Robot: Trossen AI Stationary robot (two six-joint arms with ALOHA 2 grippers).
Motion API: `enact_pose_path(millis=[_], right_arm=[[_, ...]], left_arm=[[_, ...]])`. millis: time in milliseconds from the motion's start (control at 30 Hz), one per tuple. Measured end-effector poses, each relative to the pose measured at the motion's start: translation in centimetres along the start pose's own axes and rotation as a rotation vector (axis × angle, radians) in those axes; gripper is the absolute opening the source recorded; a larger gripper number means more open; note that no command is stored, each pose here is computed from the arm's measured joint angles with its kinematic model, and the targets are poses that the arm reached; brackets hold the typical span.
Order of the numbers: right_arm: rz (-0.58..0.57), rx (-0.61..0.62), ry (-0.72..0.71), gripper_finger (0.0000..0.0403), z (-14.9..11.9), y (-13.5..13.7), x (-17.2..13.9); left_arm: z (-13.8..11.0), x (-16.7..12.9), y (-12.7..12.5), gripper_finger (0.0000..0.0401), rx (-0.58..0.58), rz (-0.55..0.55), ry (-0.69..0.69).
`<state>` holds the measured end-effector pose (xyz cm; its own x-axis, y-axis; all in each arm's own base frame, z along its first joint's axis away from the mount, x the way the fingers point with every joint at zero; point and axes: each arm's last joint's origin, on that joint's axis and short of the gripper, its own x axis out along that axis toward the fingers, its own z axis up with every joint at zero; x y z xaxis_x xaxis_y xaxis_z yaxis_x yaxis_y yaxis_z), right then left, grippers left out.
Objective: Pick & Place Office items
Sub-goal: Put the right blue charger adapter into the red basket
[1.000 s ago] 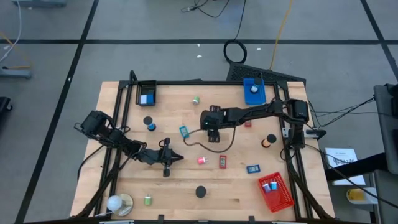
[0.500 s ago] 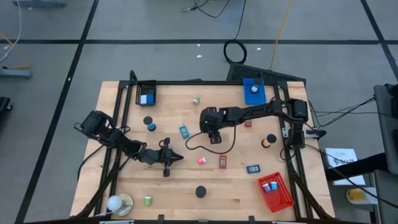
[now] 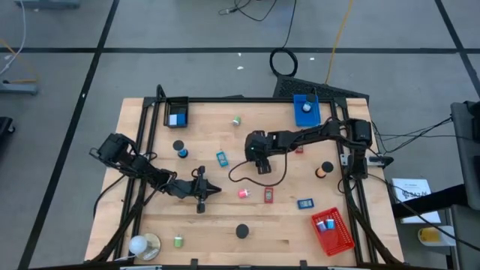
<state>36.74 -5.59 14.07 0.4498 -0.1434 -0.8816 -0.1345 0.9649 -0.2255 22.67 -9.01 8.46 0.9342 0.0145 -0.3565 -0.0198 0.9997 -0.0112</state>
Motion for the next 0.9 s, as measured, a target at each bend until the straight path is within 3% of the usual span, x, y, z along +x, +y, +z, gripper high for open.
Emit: enact_pose_path(millis=[400,600,733,900], right_arm=[[-0.004,0.041,-0.022,0.0133,0.1,0.3,-0.1],[-0.001,0.087,-0.053,0.0135,0.8,1.2,-1.9],[0.013,0.184,-0.052,0.0144,1.0,1.8,-3.8],[0.006,0.41,-0.007,0.0133,0.7,2.8,-5.7]], left_arm=[[0.0,0.0,0.0,0.0026,0.001,0.0,0.003],[-0.1,0.0,0.0,0.0026,0.003,0.001,0.008],[-0.1,0.0,0.0,0.0026,-0.001,0.001,0.008],[-0.1,0.0,0.0,0.0026,-0.002,0.001,0.007]])
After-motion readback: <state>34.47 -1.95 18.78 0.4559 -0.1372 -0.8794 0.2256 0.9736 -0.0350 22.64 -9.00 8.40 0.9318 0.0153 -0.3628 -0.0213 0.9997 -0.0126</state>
